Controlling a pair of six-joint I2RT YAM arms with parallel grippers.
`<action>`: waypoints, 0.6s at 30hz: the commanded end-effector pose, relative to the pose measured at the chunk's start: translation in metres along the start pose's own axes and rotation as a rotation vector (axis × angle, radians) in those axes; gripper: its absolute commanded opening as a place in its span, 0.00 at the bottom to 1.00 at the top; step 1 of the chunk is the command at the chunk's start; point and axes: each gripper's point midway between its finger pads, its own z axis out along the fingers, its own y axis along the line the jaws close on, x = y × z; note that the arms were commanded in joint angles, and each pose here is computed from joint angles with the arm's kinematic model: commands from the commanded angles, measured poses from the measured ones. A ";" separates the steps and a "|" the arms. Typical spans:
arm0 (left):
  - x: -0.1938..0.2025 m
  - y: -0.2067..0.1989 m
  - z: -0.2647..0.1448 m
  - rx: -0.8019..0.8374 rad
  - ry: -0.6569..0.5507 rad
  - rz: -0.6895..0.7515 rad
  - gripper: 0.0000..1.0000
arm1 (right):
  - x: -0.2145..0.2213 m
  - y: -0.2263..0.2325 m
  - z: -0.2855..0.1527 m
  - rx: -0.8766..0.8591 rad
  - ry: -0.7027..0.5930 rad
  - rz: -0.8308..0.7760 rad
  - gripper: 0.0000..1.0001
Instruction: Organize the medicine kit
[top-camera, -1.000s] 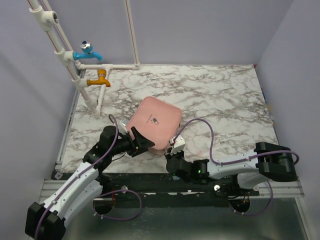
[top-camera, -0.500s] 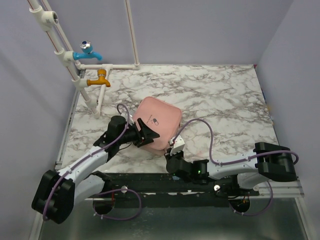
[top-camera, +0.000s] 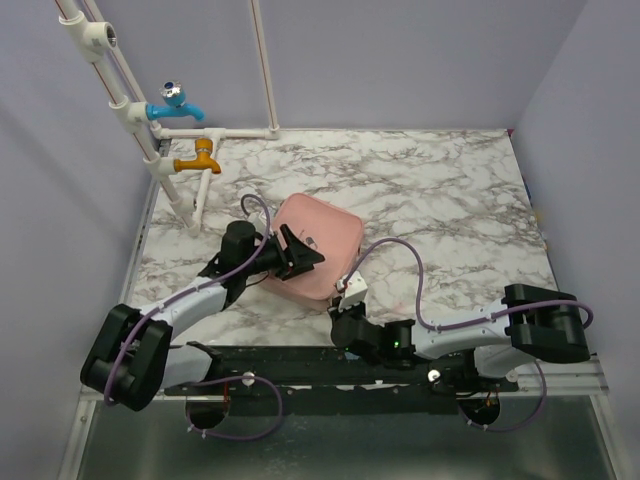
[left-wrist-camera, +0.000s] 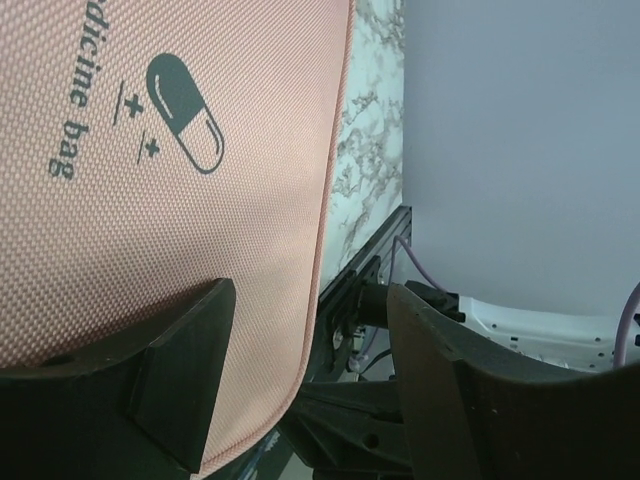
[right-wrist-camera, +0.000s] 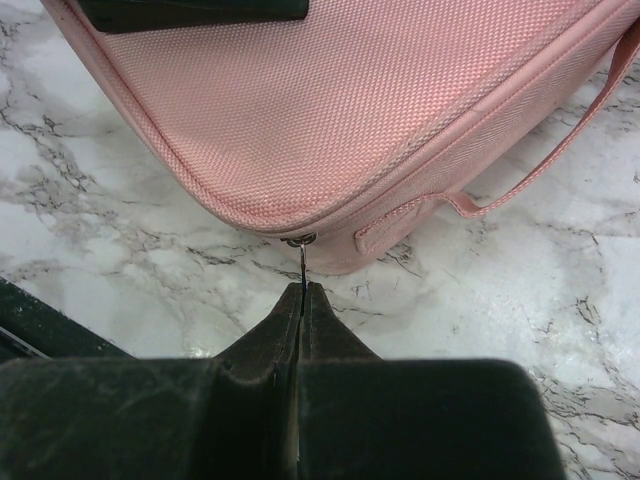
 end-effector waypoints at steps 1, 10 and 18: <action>0.004 0.005 0.001 0.038 0.006 0.011 0.64 | -0.004 0.003 0.000 0.001 -0.015 -0.003 0.01; 0.032 0.049 -0.008 -0.010 0.000 -0.022 0.61 | -0.006 -0.016 0.008 0.118 -0.035 -0.038 0.01; 0.046 0.063 -0.016 -0.020 0.011 -0.020 0.59 | -0.029 -0.043 0.011 0.183 -0.077 -0.018 0.01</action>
